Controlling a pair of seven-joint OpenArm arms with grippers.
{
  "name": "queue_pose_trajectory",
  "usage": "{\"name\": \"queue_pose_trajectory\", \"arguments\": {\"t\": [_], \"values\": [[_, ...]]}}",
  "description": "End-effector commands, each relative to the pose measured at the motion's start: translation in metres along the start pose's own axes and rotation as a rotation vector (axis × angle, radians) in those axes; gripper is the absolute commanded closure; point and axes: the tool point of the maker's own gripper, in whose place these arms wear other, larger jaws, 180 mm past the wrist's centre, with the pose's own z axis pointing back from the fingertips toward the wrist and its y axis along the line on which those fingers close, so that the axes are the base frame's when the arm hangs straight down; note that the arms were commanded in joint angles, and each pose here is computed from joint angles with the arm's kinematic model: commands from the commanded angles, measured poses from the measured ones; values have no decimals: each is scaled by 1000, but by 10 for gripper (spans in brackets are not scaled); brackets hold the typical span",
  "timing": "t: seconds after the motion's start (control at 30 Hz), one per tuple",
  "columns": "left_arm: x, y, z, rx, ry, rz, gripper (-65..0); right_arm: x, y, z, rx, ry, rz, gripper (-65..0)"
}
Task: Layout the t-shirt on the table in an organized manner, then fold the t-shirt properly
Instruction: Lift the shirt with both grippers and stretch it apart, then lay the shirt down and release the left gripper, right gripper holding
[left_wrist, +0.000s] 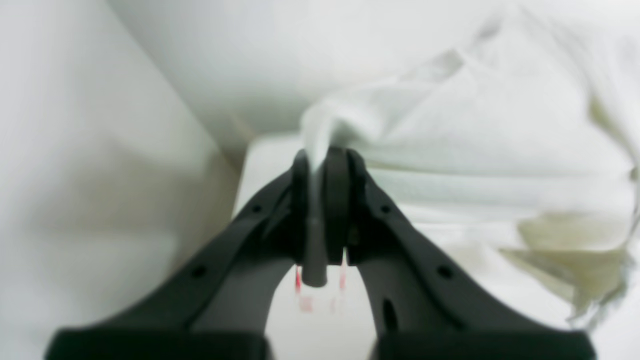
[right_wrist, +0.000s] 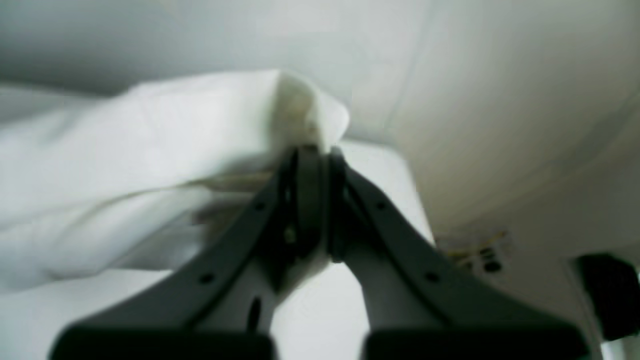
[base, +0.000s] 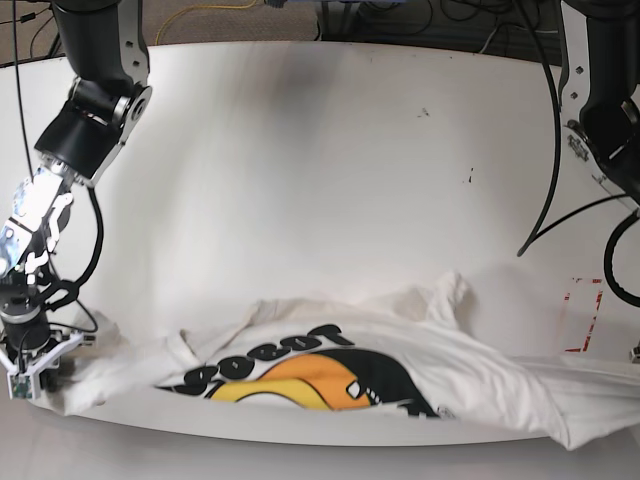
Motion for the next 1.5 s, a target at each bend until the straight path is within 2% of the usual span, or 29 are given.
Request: {"name": "queue_pose_trajectory", "arguments": {"t": [0.0,0.27,0.63,0.9,1.13,1.47], "values": [[1,15,10,45,-23,-18,-8,-13,-10,8,-30,-2,-8,-2],[-75,30,24,59,134,-57,-8,-112,15,31,26,143,-61,-2],[-152,44,52,75,300,-83,-8,-215,69,80,123,326,-92,-2],[-198,41,70,58,360,-94,-8,-253,86,111,132,382,-149,-2],[-227,35,83,30,394,-107,-8,-274,89,128,133,433,-156,-2],[-261,42,89,28,469,-42,-7,-292,101,146,151,485,-170,-2]]}}
